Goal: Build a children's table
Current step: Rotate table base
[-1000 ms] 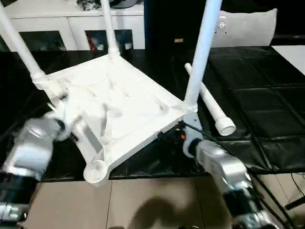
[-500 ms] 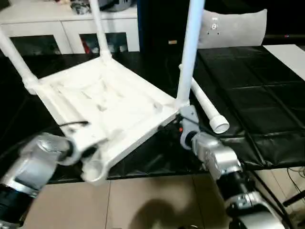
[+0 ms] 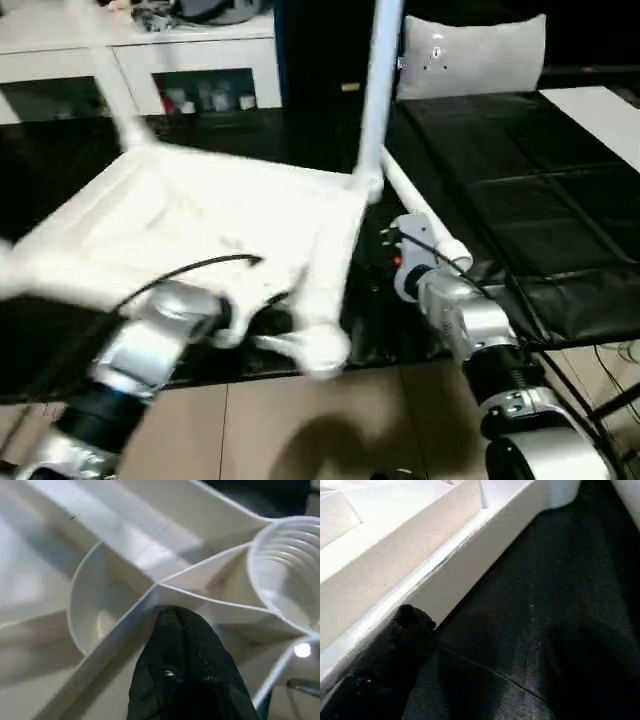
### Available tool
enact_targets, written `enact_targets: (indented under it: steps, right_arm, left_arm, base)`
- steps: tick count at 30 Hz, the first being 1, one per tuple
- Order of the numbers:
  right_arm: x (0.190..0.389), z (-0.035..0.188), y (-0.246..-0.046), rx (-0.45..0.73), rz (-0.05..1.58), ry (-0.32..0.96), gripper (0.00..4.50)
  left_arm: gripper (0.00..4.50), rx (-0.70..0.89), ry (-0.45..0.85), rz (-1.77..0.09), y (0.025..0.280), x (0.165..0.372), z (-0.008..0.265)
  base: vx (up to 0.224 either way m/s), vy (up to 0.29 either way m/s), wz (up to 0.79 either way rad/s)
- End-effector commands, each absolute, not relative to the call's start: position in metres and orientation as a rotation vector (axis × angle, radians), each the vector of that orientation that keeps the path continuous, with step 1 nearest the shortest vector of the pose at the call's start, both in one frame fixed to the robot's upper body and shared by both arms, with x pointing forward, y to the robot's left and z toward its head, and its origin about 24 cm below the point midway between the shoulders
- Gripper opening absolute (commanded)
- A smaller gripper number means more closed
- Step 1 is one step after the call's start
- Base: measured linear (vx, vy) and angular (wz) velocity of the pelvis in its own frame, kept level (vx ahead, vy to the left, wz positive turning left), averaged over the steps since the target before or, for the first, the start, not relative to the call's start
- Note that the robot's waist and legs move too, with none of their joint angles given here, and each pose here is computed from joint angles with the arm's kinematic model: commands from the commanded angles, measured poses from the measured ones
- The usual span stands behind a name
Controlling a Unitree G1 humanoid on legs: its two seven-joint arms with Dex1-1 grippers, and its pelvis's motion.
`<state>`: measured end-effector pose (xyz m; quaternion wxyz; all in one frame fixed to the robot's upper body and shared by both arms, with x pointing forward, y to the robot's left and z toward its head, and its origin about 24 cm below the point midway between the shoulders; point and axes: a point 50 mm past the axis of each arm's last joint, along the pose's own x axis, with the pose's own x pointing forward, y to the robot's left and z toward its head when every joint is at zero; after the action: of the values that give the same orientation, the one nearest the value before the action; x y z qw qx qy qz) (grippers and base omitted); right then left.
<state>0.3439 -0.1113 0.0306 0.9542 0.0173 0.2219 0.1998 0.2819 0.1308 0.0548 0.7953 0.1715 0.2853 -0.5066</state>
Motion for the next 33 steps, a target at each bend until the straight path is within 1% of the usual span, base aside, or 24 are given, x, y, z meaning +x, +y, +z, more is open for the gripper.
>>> enact_targets:
  steps: [1, 4, 5, 7, 9, 11, 12, 13, 14, 16, 17, 18, 20, 21, 22, 23, 24, 25, 26, 27, 28, 29, 32, 33]
  right_arm:
    - [0.344, 0.036, -0.088, 0.052, 0.506, 0.426, 4.5]
    - [0.345, 0.037, -0.085, 0.055, 0.517, 0.416, 4.5]
    - [0.345, 0.039, -0.085, 0.043, 0.52, 0.399, 4.5]
    - [0.346, 0.044, -0.087, 0.032, 0.51, 0.365, 4.5]
    - [0.347, 0.046, -0.09, 0.036, 0.494, 0.345, 4.5]
    - [0.347, 0.051, -0.098, 0.039, 0.447, 0.326, 4.5]
    - [0.346, 0.056, -0.103, 0.042, 0.426, 0.301, 4.5]
    - [0.342, 0.061, -0.111, 0.035, 0.38, 0.295, 4.5]
    - [0.34, 0.062, -0.113, 0.022, 0.361, 0.299, 4.5]
    - [0.338, 0.063, -0.115, 0.021, 0.349, 0.307, 4.5]
    - [0.331, 0.068, -0.119, 0.02, 0.344, 0.275, 4.5]
    - [0.324, 0.072, -0.122, 0.034, 0.343, 0.243, 4.5]
    - [0.32, 0.074, -0.125, 0.046, 0.335, 0.226, 4.5]
    - [0.314, 0.077, -0.129, 0.073, 0.323, 0.199, 4.5]
    - [0.304, 0.081, -0.135, 0.131, 0.325, 0.141, 4.5]
    - [0.297, 0.084, -0.138, 0.163, 0.334, 0.11, 4.5]
    - [0.29, 0.081, -0.141, 0.152, 0.328, 0.123, 4.5]
    - [0.284, 0.079, -0.142, 0.146, 0.331, 0.138, 4.5]
    - [0.284, 0.079, -0.142, 0.146, 0.331, 0.138, 4.5]
    - [0.274, 0.075, -0.144, 0.122, 0.324, 0.167, 4.5]
    - [0.27, 0.076, -0.144, 0.117, 0.329, 0.155, 4.5]
    - [0.265, 0.077, -0.143, 0.119, 0.347, 0.129, 4.5]
    - [0.253, 0.079, -0.144, 0.149, 0.349, 0.118, 4.5]
    - [0.247, 0.081, -0.144, 0.157, 0.364, 0.125, 4.5]
  left_arm:
    - [0.02, 0.34, 0.546, -1.091, 0.112, 0.287, 0.055]
    - [0.02, 0.353, 0.501, -0.948, 0.114, 0.302, 0.055]
    - [0.02, 0.366, 0.486, -0.858, 0.118, 0.31, 0.055]
    - [0.02, 0.375, 0.472, -0.768, 0.122, 0.319, 0.054]
    - [0.02, 0.367, 0.468, -0.747, 0.123, 0.32, 0.053]
    - [0.02, 0.357, 0.425, -0.738, 0.124, 0.321, 0.056]
    - [0.02, 0.312, 0.381, -0.727, 0.123, 0.32, 0.06]
    - [0.33, 0.217, 0.292, -0.721, 0.122, 0.315, 0.069]
    - [0.41, 0.176, 0.264, -0.719, 0.122, 0.313, 0.072]
    - [0.41, 0.146, 0.241, -0.71, 0.123, 0.31, 0.074]
    - [0.46, 0.096, 0.2, -0.597, 0.13, 0.306, 0.076]
    - [0.76, 0.073, 0.176, -0.527, 0.136, 0.3, 0.077]
    - [0.83, 0.059, 0.163, -0.492, 0.139, 0.296, 0.077]
    - [0.83, 0.054, 0.156, -0.449, 0.141, 0.292, 0.077]
    - [0.83, 0.044, 0.129, -0.375, 0.144, 0.285, 0.079]
    - [1.11, 0.038, 0.094, -0.326, 0.146, 0.282, 0.082]
    - [1.25, 0.021, 0.045, -0.279, 0.148, 0.278, 0.087]
    - [1.27, 0.024, 0.016, -0.226, 0.151, 0.275, 0.09]
    - [1.28, 0.024, 0.016, -0.226, 0.151, 0.275, 0.09]
    - [1.37, 0.032, 0.011, -0.127, 0.159, 0.269, 0.093]
    - [1.55, 0.037, 0.028, -0.081, 0.162, 0.266, 0.092]
    - [1.68, 0.039, 0.055, -0.07, 0.165, 0.263, 0.09]
    - [1.71, 0.042, 0.055, -0.061, 0.166, 0.254, 0.09]
    - [1.94, 0.033, 0.059, -0.05, 0.165, 0.251, 0.089]
  base:
    - [0.0, 0.0, 0.0]
    - [0.0, 0.0, 0.0]
    - [0.0, 0.0, 0.0]
    - [0.0, 0.0, 0.0]
    - [0.0, 0.0, 0.0]
    - [0.0, 0.0, 0.0]
    - [0.0, 0.0, 0.0]
    - [0.0, 0.0, 0.0]
    - [0.0, 0.0, 0.0]
    - [0.0, 0.0, 0.0]
    - [0.0, 0.0, 0.0]
    - [0.0, 0.0, 0.0]
    - [0.0, 0.0, 0.0]
    - [0.0, 0.0, 0.0]
    - [0.0, 0.0, 0.0]
    - [0.0, 0.0, 0.0]
    - [0.0, 0.0, 0.0]
    - [0.0, 0.0, 0.0]
    - [0.0, 0.0, 0.0]
    - [0.0, 0.0, 0.0]
    - [0.0, 0.0, 0.0]
    - [0.0, 0.0, 0.0]
    - [0.0, 0.0, 0.0]
    - [0.0, 0.0, 0.0]
